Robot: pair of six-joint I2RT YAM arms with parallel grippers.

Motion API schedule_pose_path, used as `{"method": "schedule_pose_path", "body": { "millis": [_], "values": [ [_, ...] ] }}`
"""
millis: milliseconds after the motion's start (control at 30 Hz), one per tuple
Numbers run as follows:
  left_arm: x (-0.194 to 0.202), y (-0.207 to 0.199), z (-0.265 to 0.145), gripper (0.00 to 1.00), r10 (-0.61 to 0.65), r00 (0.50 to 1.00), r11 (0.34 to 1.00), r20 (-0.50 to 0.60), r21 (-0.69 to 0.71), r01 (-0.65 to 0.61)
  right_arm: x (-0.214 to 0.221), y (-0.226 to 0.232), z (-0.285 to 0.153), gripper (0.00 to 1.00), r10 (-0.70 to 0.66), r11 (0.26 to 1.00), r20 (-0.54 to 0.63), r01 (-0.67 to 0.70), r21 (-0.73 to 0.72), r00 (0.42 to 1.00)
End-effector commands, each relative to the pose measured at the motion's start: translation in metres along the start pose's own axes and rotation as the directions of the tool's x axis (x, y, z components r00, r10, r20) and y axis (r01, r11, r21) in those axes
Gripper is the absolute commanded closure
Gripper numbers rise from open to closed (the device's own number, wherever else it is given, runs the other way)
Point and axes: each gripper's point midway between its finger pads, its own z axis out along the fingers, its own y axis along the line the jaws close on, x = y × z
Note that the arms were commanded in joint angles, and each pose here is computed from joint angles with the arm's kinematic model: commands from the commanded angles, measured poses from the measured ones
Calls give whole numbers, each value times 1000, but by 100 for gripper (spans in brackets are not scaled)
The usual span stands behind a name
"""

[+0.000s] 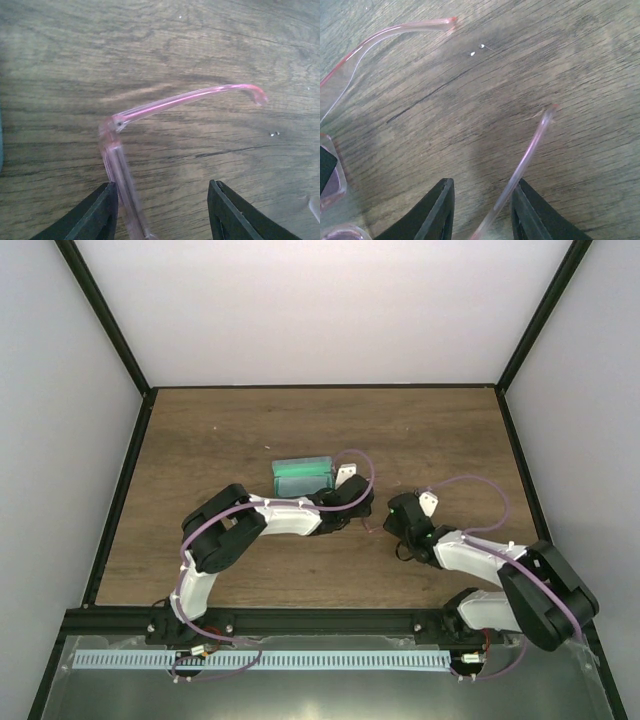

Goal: Organize the sunglasses
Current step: Fold the sunglasses at the center of the board.

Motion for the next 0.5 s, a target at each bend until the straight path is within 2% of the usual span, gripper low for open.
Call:
{"method": "schedule_pose_path", "body": {
  "millis": [0, 200, 467],
  "values": [
    [-6, -11, 4, 48, 54, 999, 998, 1, 14, -54, -16, 19, 1, 70, -7, 1000, 34, 8, -27, 999],
    [-5, -12, 12, 46, 85, 996, 996, -23, 17, -85, -18, 26, 6, 88, -52, 998, 36, 54, -33, 998],
    [-11, -12, 20, 45, 108, 993, 994, -45, 38, -106, -15, 36, 15, 90, -127, 991, 15, 127, -44, 992]
  ]
}}
